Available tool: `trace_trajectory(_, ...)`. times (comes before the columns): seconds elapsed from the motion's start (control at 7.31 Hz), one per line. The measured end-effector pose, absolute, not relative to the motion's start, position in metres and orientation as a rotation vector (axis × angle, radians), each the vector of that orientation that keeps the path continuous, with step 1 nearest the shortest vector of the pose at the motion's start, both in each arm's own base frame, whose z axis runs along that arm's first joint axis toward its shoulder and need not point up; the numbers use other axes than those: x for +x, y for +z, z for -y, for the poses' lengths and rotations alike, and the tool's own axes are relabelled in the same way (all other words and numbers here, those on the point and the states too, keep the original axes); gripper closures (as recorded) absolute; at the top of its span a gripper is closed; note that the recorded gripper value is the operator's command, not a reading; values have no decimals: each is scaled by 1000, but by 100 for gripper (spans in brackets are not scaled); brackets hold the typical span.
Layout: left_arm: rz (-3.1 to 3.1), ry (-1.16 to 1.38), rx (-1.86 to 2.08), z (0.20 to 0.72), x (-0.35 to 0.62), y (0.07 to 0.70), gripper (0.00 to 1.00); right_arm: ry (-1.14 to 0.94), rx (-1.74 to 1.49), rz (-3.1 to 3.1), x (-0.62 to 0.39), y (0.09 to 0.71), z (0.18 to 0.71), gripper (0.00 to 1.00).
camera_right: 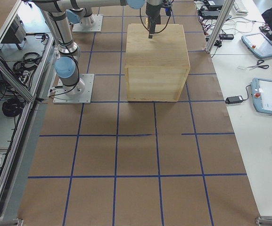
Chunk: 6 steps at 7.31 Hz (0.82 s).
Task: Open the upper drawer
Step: 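Pull the handle with the left gripper, sliding the upper drawer outward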
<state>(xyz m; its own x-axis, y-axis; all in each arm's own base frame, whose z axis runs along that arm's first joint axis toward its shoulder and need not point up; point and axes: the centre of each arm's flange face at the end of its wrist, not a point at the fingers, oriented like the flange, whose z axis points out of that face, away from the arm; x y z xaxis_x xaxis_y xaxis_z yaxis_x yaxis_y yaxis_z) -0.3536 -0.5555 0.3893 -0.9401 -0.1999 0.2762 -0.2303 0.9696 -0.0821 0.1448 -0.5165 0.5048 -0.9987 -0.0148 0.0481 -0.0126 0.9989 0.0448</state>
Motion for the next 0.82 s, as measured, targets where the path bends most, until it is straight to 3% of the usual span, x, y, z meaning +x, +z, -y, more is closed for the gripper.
trace_trajectory(0.82,2895,206,313,569,-328,389,0,-68,21,3092,145,505,516,0)
